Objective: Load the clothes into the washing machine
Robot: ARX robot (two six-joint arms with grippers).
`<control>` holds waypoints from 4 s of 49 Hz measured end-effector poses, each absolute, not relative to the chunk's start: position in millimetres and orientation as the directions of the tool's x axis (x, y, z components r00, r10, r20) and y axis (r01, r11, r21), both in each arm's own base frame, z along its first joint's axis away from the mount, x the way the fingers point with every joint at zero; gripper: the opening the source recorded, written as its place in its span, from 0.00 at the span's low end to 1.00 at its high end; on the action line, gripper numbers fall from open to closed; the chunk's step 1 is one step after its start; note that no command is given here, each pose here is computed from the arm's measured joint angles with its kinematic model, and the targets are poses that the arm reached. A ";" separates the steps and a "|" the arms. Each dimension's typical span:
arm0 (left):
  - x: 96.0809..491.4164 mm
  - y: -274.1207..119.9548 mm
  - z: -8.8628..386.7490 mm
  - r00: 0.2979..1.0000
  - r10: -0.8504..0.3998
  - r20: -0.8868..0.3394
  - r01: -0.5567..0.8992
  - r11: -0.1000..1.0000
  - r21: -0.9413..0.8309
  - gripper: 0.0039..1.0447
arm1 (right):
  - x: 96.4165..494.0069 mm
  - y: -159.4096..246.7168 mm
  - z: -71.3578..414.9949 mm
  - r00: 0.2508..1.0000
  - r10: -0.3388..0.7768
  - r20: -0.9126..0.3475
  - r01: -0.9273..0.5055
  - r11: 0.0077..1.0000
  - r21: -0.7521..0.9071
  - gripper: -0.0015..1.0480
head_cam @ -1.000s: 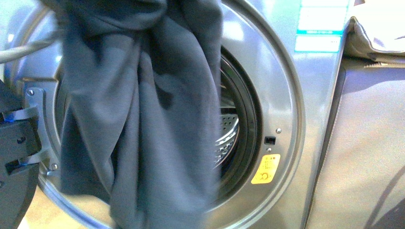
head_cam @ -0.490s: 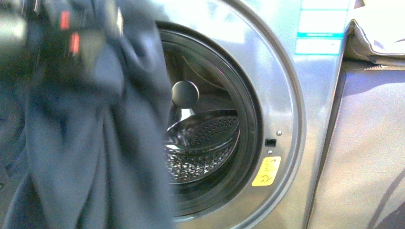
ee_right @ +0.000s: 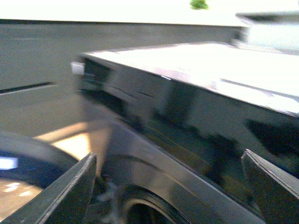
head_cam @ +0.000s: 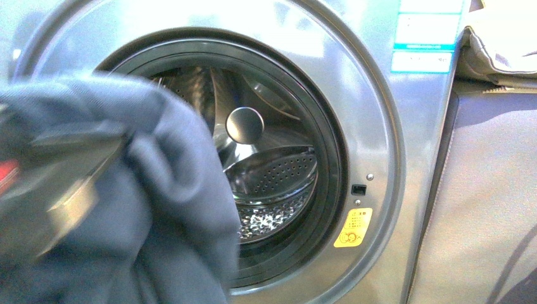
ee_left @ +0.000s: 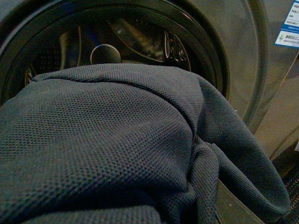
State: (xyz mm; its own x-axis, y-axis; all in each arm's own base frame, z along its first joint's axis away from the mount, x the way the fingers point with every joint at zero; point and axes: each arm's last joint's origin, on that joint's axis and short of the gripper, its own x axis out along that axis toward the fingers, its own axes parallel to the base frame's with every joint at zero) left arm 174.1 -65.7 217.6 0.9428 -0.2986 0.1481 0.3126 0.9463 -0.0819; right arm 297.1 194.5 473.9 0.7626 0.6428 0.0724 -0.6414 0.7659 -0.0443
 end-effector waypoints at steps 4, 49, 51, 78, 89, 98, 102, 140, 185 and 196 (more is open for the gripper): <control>172.7 -63.9 218.7 0.941 -0.300 0.155 0.315 0.945 -0.085 0.12 | 288.0 176.4 455.0 0.940 0.338 0.036 -0.338 0.941 -0.016 0.74; 126.4 -38.5 186.1 0.955 -0.281 0.095 0.293 0.942 -0.162 0.12 | 159.1 18.4 217.4 1.000 0.004 -0.009 -0.004 1.000 -0.012 0.02; 125.2 -37.4 185.5 0.955 -0.280 0.097 0.293 0.942 -0.163 0.12 | 155.5 16.4 212.7 1.000 0.004 -0.009 -0.004 1.000 -0.012 0.02; 134.8 -39.1 186.0 0.952 -0.287 0.105 0.301 0.940 -0.163 0.12 | 127.6 0.2 182.9 1.000 0.000 -0.002 0.000 1.000 -0.010 0.02; 181.6 -52.4 211.3 0.935 -0.311 0.169 0.333 0.935 -0.124 0.12 | 119.9 0.2 176.3 1.000 0.000 -0.002 0.000 1.000 -0.010 0.02; 238.9 -67.4 217.0 0.939 -0.316 0.136 0.330 0.939 -0.096 0.12 | 115.2 0.2 167.9 1.000 0.000 0.004 0.000 1.000 -0.010 0.02; 258.0 -72.6 212.5 0.943 -0.315 0.109 0.325 0.942 -0.085 0.12 | 113.9 0.2 168.1 1.000 0.000 0.007 0.000 1.000 -0.010 0.02; 426.6 -101.6 166.2 0.980 -0.192 0.056 0.192 0.981 0.002 0.12 | 97.7 0.2 165.0 1.000 0.001 0.002 -0.001 1.000 -0.010 0.02; 562.8 -141.7 162.3 0.995 -0.102 0.022 0.100 0.993 0.062 0.12 | 97.7 0.2 165.0 1.000 0.001 0.002 -0.001 1.000 -0.010 0.02; 588.5 -143.7 177.1 0.996 -0.088 0.024 0.085 0.992 0.095 0.12 | 97.7 0.2 165.0 1.000 0.001 0.002 -0.001 1.000 -0.010 0.02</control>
